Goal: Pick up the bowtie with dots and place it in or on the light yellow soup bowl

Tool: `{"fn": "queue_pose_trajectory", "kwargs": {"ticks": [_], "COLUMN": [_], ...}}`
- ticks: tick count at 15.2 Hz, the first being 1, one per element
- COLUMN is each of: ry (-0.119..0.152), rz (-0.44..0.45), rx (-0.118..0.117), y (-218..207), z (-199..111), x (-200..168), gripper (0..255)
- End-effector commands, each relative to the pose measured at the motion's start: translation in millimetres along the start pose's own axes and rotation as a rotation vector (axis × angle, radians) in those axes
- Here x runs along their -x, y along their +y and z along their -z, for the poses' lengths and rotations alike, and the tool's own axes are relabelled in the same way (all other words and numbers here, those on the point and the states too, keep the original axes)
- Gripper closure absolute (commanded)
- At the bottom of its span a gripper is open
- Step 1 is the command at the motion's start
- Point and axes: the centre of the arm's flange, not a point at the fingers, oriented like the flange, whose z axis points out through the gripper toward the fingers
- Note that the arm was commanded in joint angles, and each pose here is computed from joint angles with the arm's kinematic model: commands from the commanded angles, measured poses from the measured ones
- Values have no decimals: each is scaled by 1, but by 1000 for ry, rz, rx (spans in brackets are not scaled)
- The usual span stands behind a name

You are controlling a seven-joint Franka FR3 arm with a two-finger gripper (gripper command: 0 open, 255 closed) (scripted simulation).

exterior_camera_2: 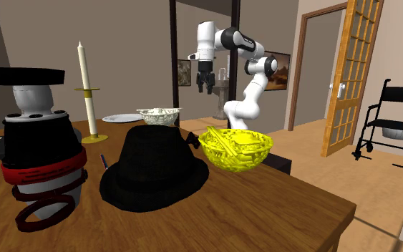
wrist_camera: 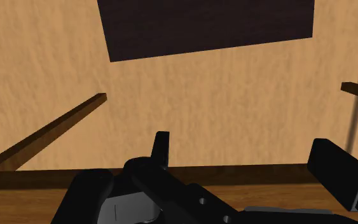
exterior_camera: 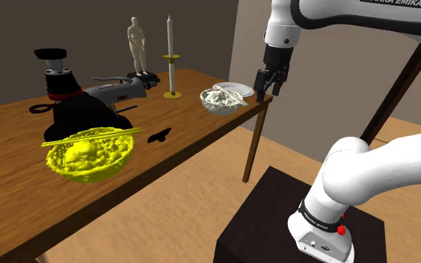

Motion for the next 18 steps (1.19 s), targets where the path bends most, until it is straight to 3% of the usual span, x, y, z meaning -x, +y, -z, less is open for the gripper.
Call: {"fn": "queue_pose_trajectory", "kwargs": {"ticks": [1, 18], "ry": [0, 142], "rz": [0, 322], "rx": [0, 128], "y": [0, -184], "z": [0, -60], "x": [0, -112], "gripper": [0, 0]}}
